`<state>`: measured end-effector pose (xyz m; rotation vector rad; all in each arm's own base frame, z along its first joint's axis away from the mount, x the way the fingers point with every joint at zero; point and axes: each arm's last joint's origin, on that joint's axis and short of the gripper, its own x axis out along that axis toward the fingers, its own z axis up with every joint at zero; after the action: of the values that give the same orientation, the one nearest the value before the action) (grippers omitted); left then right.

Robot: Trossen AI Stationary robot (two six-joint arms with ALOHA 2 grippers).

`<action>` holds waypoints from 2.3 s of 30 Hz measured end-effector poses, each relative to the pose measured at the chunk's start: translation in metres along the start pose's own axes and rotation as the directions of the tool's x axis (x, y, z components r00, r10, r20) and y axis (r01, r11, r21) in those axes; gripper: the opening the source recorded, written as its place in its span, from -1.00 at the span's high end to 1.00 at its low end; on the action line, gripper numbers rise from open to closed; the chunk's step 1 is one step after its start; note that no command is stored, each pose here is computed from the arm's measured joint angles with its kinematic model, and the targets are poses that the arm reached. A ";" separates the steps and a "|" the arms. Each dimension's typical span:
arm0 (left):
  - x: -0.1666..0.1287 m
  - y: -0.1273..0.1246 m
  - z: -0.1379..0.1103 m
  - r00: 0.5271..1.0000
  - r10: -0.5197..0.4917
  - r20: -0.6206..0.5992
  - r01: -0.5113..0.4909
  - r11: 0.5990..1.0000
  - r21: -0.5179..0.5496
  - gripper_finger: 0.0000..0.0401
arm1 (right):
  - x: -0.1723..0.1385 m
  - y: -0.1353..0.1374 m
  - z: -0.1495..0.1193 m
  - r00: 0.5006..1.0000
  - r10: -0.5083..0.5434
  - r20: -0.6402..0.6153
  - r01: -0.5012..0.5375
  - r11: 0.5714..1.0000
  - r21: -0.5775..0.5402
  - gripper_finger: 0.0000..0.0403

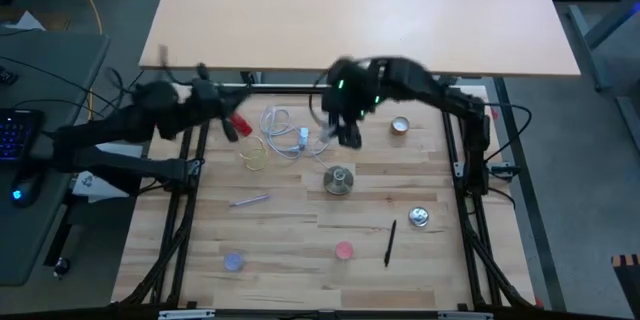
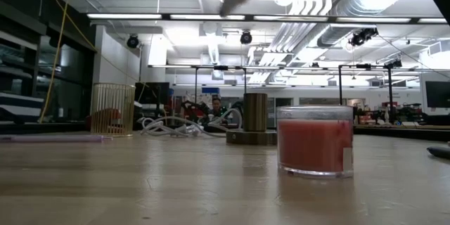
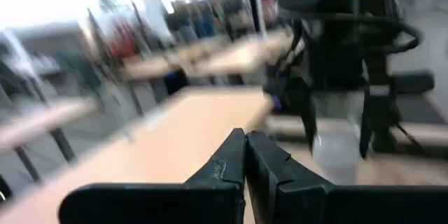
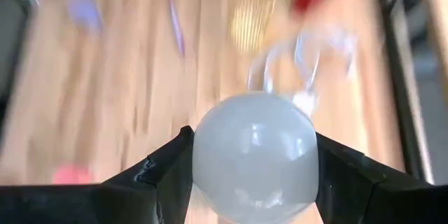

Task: Screw lightbulb

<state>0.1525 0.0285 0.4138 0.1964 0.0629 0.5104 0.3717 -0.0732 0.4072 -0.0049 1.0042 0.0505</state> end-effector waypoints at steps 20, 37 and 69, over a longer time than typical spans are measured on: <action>0.058 -0.076 -0.182 0.934 -0.229 -0.274 0.101 0.906 -0.411 1.00 | 0.113 0.068 -0.042 0.942 -0.101 -0.321 0.043 0.982 -0.185 -0.14; 0.117 -0.140 -0.216 0.832 -0.458 -0.311 0.321 0.857 -0.403 1.00 | 0.113 0.065 -0.044 0.935 -0.123 -0.334 0.071 0.984 -0.163 -0.14; 0.129 -0.158 -0.249 0.808 -0.469 -0.356 0.350 0.869 -0.350 1.00 | 0.142 0.076 -0.062 0.941 -0.057 -0.334 0.029 0.996 -0.089 -0.14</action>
<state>0.3133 -0.0004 0.1371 -0.2043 0.4622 0.1077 0.3919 0.0068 0.2555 -0.1152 1.3442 0.0522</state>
